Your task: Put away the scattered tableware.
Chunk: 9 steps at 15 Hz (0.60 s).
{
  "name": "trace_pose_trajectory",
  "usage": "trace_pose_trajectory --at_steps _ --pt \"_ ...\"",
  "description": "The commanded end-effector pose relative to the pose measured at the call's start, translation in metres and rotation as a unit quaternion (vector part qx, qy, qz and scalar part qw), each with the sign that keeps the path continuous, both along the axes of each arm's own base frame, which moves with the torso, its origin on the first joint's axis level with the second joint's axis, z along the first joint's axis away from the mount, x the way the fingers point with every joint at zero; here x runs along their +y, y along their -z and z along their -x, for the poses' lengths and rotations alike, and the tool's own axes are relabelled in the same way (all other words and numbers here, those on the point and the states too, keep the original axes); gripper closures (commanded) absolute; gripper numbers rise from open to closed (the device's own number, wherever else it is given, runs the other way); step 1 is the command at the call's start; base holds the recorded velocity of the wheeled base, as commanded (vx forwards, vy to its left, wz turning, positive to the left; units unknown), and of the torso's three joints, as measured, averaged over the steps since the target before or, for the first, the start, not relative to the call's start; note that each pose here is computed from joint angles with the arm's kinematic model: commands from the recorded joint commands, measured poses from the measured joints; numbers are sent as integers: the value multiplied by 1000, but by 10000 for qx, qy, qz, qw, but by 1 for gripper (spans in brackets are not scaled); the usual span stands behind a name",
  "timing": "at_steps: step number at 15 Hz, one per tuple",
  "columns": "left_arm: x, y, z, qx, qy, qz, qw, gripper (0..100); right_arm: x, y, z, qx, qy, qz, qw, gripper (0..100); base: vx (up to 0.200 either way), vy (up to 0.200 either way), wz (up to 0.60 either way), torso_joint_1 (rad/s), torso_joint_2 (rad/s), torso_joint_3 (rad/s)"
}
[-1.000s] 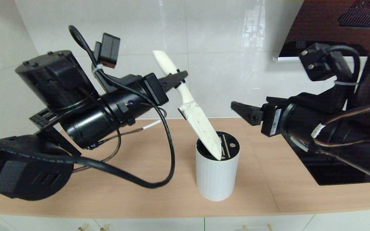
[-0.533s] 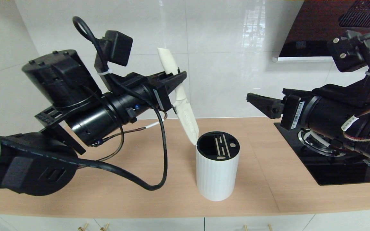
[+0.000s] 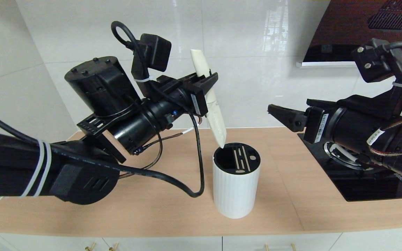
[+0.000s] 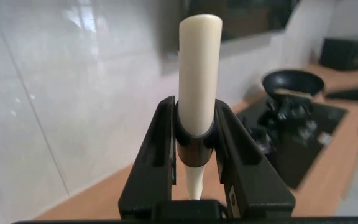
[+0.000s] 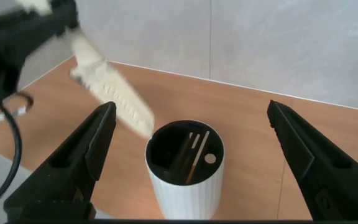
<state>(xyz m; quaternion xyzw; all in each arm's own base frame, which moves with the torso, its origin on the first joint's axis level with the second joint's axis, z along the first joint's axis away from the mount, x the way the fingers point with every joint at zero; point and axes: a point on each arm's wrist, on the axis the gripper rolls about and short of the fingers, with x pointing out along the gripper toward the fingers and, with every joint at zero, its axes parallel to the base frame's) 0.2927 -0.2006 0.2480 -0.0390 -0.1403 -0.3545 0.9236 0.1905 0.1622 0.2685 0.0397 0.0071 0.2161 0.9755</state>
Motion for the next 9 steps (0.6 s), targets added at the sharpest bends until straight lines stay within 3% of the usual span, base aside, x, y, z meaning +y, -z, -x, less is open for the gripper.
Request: trace_pose_trajectory --at_steps 1,2,9 --pt "-2 9 -11 211 -78 -122 9997 100 -1 1 -1 7 25 5 10000 0 0 0 0 0 0 0" --pt "-3 13 -13 327 -48 -210 9992 100 -1 1 -2 13 25 10 10000 0 0 0 0 0 0 0" --pt "-11 22 -9 444 58 -375 9983 100 0 5 -2 70 25 62 10000 0 0 0 0 0 0 0"
